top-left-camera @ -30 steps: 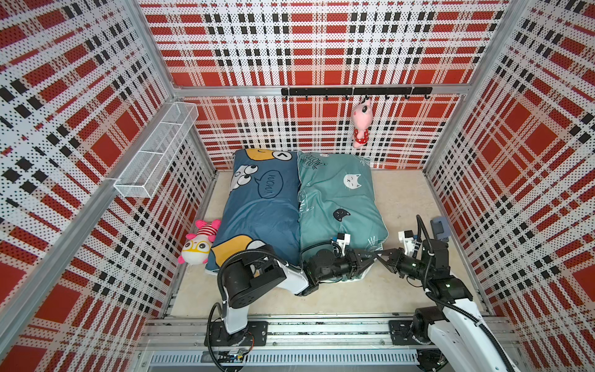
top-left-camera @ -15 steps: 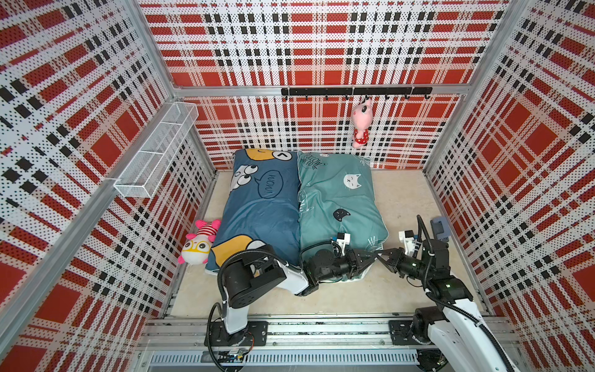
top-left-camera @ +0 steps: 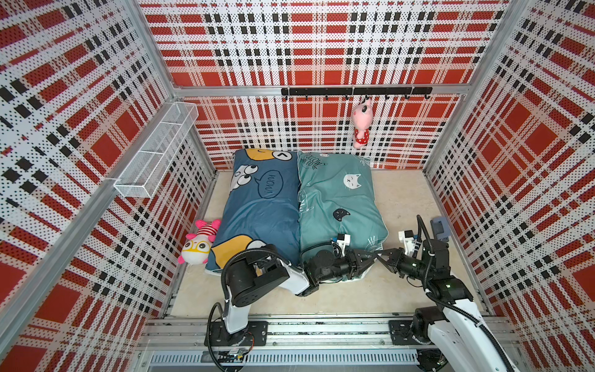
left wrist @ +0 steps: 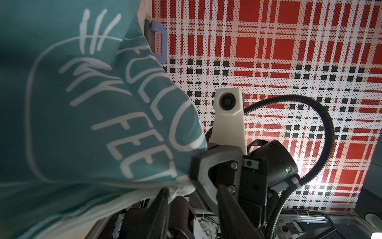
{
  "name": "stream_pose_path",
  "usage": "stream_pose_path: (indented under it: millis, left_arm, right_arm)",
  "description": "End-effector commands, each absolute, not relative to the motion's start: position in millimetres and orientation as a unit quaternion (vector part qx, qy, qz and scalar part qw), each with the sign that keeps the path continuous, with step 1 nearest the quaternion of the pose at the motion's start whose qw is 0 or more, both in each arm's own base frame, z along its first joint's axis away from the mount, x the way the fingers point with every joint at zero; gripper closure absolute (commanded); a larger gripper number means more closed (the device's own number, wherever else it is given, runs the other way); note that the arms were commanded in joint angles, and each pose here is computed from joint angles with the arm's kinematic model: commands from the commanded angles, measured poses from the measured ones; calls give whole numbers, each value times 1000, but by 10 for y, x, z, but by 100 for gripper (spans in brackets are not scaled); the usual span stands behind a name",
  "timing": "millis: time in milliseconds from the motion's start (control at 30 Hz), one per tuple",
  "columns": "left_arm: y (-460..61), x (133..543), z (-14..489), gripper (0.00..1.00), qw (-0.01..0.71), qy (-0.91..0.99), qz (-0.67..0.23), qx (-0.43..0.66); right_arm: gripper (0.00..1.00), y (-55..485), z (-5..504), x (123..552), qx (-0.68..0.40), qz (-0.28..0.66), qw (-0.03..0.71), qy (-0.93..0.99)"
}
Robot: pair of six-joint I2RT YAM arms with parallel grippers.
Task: Zip up pillowcases
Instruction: Zip the zipper on the pillowcase.
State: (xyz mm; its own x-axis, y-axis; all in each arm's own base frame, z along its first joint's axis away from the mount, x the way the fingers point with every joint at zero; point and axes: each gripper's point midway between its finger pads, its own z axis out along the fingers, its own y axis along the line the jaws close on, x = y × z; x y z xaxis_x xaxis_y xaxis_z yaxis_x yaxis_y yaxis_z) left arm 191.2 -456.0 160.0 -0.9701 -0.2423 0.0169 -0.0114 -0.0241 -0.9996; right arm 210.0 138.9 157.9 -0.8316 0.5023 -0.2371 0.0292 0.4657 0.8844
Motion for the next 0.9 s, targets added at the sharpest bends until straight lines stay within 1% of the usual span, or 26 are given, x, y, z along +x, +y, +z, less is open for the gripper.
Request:
stream_pose_path:
  millis: [0,467,600,733,867]
  left_arm:
    - [-4578,1926,1620,59,86,687,-716,-85]
    - [-4554,1932,1584,70,85,687,-716,-90]
    - [-4548,1932,1561,74,83,687,-716,-92]
    - [-4543,1931,1555,75,82,686,-717,-93]
    - [-4539,1927,1546,78,81,686,-717,-94]
  right_arm:
    - [100,1441,1638,2066,142,503,244,817]
    - [100,1451,1635,2055,139,506,242,816]
    - [100,1452,1631,2051,138,506,241,817]
    - [100,1451,1645,2057,138,506,243,816]
    - [100,1450,1651,2056,138,506,244,815]
